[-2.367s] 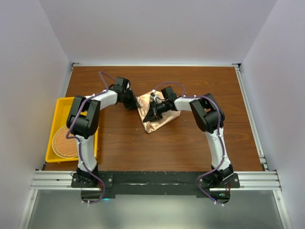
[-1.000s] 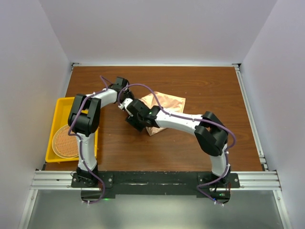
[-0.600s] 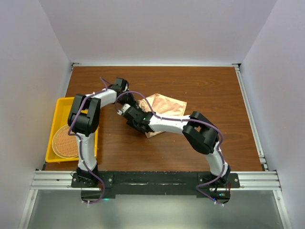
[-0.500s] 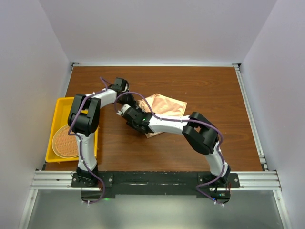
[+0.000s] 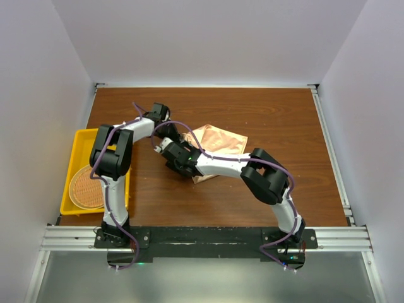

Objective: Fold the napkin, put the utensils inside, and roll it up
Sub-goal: Roll the napkin with the utensil

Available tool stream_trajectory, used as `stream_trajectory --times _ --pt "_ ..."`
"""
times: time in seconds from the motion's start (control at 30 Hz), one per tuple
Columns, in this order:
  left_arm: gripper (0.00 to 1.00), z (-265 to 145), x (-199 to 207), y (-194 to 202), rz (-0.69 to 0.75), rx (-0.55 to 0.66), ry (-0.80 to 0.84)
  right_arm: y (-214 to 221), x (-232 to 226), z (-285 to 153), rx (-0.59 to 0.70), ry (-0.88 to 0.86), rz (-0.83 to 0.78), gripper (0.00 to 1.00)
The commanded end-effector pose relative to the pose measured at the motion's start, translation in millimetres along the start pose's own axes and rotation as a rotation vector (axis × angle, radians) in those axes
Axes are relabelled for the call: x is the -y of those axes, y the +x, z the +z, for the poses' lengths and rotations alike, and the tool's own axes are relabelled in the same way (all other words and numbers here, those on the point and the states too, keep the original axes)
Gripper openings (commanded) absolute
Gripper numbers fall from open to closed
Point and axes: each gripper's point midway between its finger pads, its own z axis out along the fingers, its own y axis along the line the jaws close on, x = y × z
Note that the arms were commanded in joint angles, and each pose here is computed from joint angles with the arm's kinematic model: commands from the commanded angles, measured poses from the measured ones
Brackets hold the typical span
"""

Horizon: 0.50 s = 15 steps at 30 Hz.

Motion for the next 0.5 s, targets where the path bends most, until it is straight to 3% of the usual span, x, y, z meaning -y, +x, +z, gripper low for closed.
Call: stream_trajectory --times 0.0,0.27,0.47 --pt "0.00 7.7 -42.1 20.6 -0.080 -0.068 -0.144 -40.8 8.9 -33.3 0.098 0.001 0.073 0.79" --pt "0.00 2.3 -38.8 23.1 -0.091 -0.074 -0.136 -25.6 -0.7 -6.7 0.046 0.049 0.091 0.83" --pt "0.00 1.6 -39.7 26.6 -0.099 -0.084 -0.133 1.4 -1.7 13.8 -0.018 0.087 0.113 0.76"
